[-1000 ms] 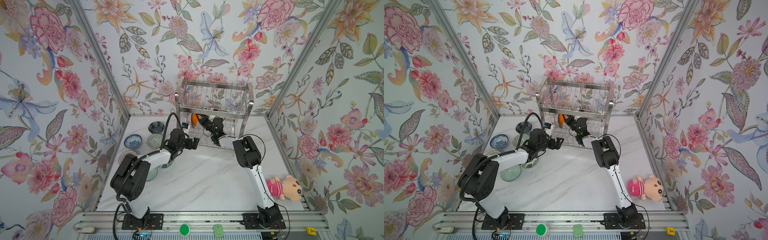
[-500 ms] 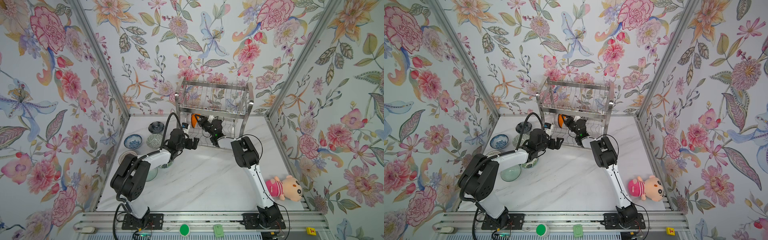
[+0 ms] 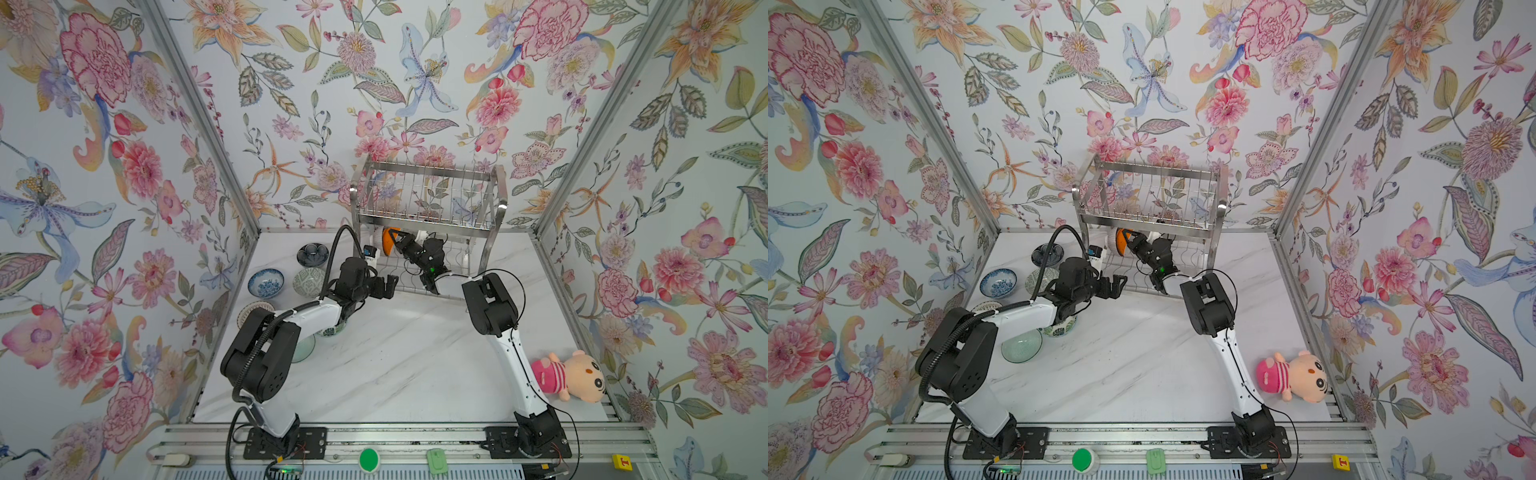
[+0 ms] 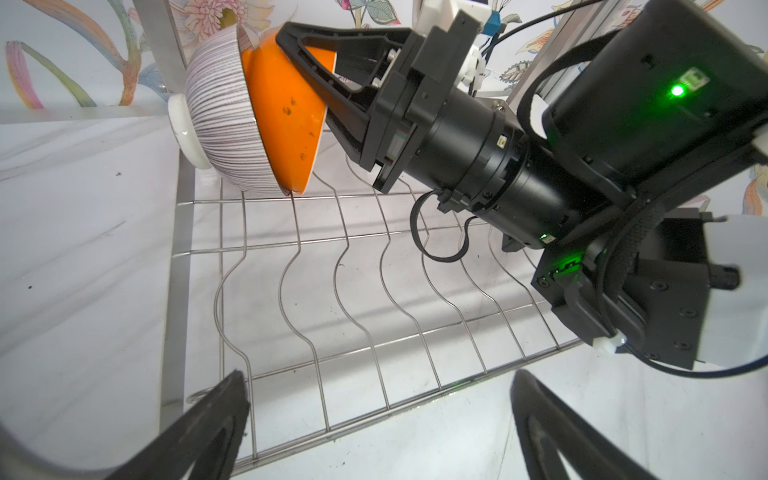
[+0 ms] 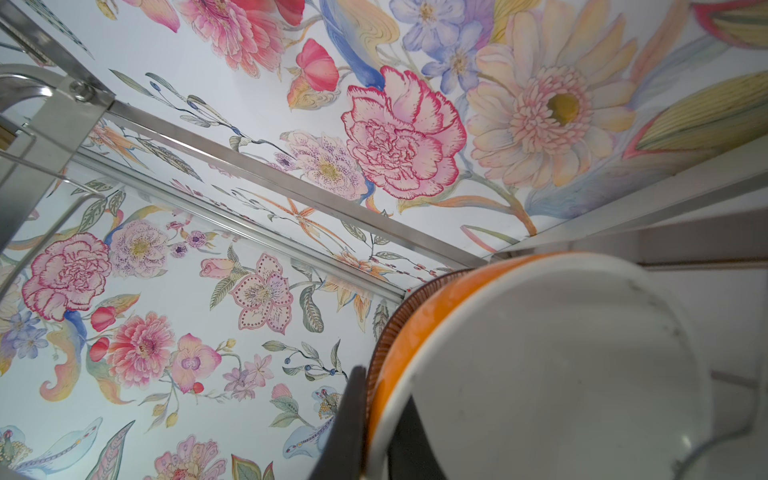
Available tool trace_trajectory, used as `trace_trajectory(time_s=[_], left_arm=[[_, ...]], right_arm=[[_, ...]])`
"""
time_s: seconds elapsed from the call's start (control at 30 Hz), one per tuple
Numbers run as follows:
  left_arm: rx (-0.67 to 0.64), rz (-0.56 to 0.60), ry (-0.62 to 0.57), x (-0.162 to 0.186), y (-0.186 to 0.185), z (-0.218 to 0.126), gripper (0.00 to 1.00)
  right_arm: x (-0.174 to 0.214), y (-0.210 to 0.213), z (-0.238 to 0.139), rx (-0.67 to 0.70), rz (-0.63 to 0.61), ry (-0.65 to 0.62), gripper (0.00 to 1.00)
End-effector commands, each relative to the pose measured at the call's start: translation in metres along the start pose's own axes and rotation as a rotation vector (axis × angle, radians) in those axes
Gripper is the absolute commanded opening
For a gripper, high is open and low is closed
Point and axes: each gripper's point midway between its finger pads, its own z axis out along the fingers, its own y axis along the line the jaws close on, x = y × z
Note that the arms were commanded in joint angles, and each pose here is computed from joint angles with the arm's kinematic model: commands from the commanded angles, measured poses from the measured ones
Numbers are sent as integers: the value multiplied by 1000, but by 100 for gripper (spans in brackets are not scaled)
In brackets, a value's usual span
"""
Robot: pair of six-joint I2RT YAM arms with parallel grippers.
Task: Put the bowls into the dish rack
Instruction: 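Lower the orange bowl upright into the rack wires against the striped bowl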
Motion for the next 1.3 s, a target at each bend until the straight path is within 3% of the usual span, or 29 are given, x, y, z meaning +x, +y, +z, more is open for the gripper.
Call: trace_trajectory(time_s=[0.0,0.53,1.27], left_arm=[[-20,8,-7,-3,5,-9,99],[-27,12,4,0,6,-10,99],[-27,17,-8,-6,5,-18,99]], right_arm=[[-2,-15,-2,85,-25,22,0],[3,-32,-6,170,-47,80,1],[13,-41,-2,234,-77,151,12]])
